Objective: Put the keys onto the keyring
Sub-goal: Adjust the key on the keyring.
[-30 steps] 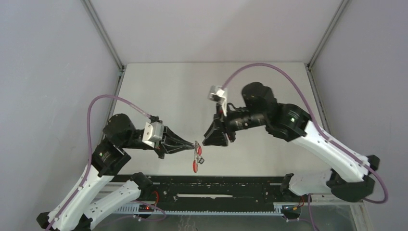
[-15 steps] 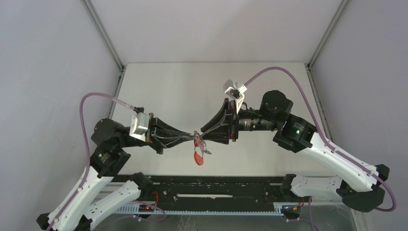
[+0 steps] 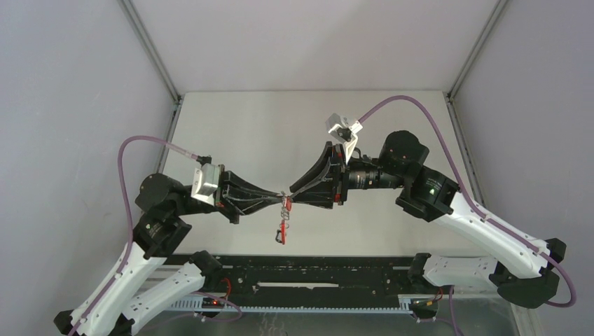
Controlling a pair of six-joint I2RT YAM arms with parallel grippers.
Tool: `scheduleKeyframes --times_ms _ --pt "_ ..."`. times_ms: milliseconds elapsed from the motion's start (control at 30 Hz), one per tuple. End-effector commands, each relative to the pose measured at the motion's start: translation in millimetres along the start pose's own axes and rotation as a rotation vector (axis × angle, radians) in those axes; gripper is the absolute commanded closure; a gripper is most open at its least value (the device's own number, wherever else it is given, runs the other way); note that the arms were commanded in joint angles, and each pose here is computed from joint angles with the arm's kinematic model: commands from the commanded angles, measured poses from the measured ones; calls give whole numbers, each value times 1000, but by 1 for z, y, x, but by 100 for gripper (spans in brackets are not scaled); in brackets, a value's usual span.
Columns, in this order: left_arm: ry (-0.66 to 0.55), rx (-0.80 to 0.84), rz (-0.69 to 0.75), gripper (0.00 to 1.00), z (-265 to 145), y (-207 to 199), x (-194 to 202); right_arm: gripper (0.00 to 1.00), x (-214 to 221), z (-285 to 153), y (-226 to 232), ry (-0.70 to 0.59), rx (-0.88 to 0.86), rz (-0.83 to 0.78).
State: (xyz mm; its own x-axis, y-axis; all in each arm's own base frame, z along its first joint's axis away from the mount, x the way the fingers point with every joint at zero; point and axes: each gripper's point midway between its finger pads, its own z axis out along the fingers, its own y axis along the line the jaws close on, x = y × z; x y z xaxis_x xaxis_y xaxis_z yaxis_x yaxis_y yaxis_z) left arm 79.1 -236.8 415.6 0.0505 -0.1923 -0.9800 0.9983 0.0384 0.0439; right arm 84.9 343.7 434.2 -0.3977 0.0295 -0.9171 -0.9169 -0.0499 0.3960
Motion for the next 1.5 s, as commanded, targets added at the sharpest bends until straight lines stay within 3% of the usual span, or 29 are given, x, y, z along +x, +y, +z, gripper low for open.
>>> scheduleKeyframes --times_ms 0,267,467,633,800,1467 --pt "-27 -22 41 100 -1 5 -5 59 -9 -3 13 -40 -49 -14" --pt "-26 -26 44 100 -1 5 -4 69 -8 1 13 -32 -66 -3" --pt "-25 -35 49 100 -1 8 -3 85 -8 5 12 -33 -70 11" --pt "-26 -37 56 100 -1 8 -4 77 -3 7 10 -16 -69 34" --pt "-24 -38 59 100 -1 8 -3 100 -3 6 8 -19 -53 30" --pt "-50 -4 89 100 0 2 -12 100 31 5 -6 110 5 151"
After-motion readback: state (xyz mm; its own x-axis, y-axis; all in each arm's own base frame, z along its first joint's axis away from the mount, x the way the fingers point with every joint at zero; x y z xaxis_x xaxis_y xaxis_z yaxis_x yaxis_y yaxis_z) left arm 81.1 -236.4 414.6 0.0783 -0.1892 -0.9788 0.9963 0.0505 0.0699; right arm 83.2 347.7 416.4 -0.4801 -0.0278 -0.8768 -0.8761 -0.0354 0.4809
